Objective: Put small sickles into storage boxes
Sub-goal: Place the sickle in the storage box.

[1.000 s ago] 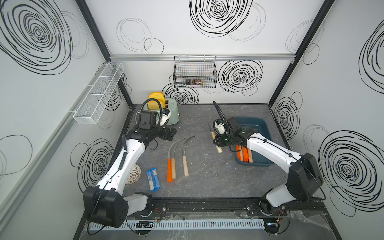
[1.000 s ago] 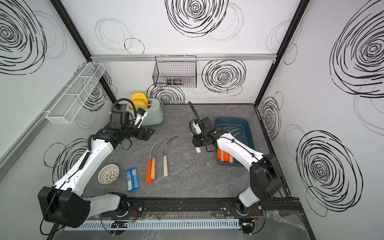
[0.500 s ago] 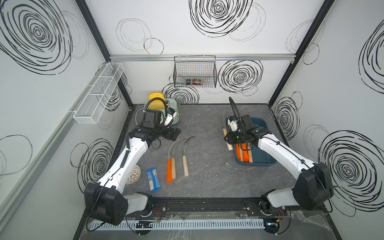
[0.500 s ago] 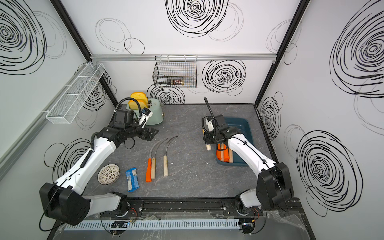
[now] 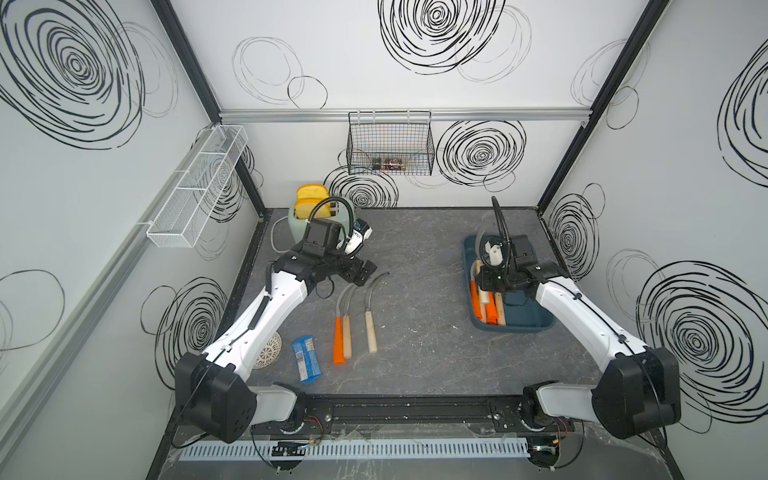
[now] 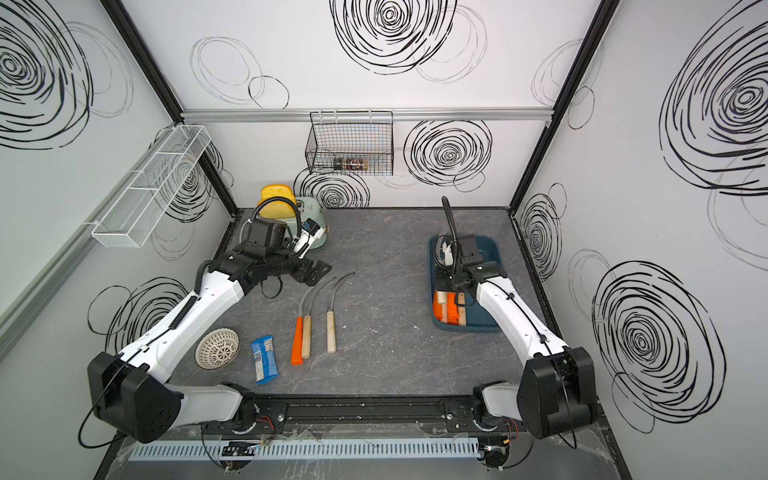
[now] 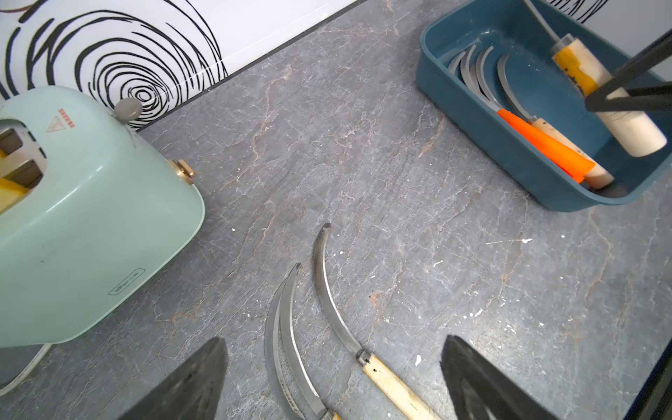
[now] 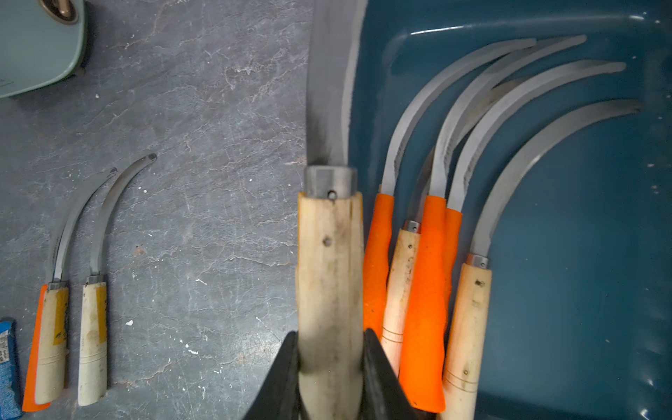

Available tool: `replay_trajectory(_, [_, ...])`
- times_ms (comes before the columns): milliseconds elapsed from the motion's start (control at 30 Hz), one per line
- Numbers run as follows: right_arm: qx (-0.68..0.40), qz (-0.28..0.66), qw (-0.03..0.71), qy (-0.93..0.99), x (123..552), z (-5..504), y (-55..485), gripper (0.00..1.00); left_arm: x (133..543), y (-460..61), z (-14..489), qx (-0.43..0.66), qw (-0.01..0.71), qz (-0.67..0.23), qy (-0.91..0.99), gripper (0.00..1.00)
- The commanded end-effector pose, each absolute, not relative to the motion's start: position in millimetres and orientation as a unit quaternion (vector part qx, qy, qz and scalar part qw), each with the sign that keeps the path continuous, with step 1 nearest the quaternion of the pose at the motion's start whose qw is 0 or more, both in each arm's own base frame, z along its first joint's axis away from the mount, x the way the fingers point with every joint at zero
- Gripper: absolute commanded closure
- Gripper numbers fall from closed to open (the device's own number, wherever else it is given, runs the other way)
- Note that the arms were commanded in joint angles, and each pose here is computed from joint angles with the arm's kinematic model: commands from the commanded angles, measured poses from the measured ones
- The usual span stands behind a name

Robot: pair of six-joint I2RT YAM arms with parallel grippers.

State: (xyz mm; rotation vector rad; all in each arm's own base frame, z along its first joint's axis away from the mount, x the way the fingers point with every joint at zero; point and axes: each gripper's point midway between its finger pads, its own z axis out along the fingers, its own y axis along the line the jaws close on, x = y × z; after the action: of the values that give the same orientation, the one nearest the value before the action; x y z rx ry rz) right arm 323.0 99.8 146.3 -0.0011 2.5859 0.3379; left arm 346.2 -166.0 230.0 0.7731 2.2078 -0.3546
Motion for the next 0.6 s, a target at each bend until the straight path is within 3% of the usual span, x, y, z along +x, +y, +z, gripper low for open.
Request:
replay_trajectory(0, [0.014,0.118,0.274,0.954,320.0,151.5,89.6,1.0,350.7,-176.2,248.5,0.317,0.404,-0.142,0.846,0.04])
replay_trajectory(567, [0.048,0.11,0.247,0.961,318.0,118.0,73.6,1.0,340.8,-179.6,259.3,0.324,0.416,-0.153,0.836,0.04])
